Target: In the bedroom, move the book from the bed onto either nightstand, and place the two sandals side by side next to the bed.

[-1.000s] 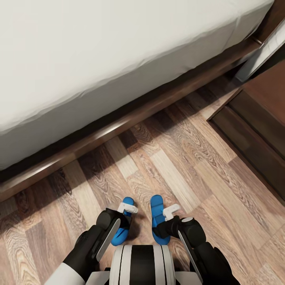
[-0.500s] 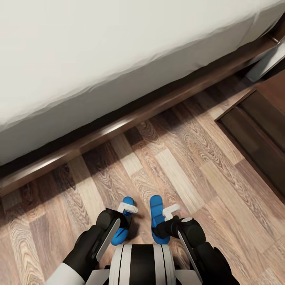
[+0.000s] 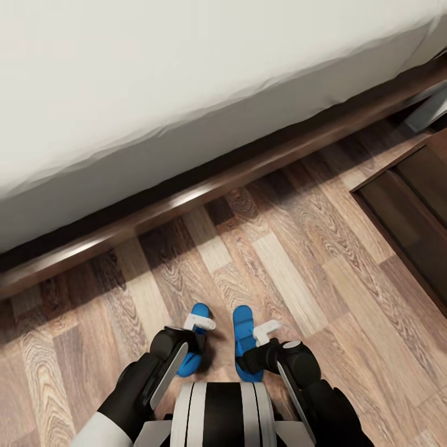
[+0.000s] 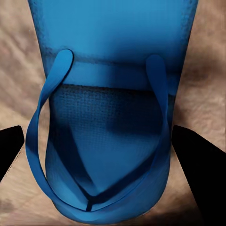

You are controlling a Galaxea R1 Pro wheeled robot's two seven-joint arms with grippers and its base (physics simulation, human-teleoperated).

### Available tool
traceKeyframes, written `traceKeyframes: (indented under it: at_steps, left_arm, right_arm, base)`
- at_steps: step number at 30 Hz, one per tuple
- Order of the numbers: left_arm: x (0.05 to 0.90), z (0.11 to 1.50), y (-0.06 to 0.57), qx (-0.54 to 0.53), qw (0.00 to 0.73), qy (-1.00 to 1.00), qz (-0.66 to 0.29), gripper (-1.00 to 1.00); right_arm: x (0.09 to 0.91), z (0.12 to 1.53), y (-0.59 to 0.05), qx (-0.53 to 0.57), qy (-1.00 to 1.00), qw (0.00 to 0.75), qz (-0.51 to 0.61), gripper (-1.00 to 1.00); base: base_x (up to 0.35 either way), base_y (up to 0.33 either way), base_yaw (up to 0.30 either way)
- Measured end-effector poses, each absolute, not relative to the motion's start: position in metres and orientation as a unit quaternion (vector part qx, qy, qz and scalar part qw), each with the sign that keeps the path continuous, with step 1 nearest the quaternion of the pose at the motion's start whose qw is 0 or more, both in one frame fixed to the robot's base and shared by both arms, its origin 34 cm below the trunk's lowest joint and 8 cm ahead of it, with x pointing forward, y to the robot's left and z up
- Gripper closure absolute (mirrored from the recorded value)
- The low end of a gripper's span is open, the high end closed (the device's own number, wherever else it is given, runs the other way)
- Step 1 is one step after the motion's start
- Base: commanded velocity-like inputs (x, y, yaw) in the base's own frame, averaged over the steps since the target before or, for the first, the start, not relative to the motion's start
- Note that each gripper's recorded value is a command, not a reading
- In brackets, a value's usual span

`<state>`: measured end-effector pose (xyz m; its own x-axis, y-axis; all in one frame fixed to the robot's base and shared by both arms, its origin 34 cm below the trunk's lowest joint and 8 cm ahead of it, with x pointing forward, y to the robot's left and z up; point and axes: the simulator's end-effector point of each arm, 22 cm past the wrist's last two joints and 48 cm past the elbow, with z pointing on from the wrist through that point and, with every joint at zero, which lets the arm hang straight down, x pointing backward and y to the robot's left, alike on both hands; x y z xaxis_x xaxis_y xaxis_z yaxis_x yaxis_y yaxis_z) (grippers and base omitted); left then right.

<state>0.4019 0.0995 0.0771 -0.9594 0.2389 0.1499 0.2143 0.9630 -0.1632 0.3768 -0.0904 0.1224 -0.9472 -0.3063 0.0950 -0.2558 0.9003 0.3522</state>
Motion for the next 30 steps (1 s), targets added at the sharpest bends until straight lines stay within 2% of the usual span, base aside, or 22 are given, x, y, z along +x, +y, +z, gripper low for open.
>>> traceKeyframes:
  at_steps: [14,20,30]
  left_arm:
    - [0.410,0.078,0.099,-0.111,0.071,-0.988,0.076,1.00]
    - [0.412,0.079,0.097,-0.109,0.069,-0.988,0.079,1.00]
    - [0.412,0.080,0.095,-0.108,0.068,-0.989,0.080,1.00]
  right_arm:
    - [0.391,0.130,-0.068,0.148,-0.970,0.047,-0.187,1.00]
    - [0.414,0.132,-0.076,0.149,-0.975,0.010,-0.163,1.00]
    - [0.417,0.133,-0.076,0.147,-0.976,0.005,-0.159,1.00]
  base:
    - [0.000,0.000,0.131]
    - [0.000,0.000,0.134]
    - [0.000,0.000,0.134]
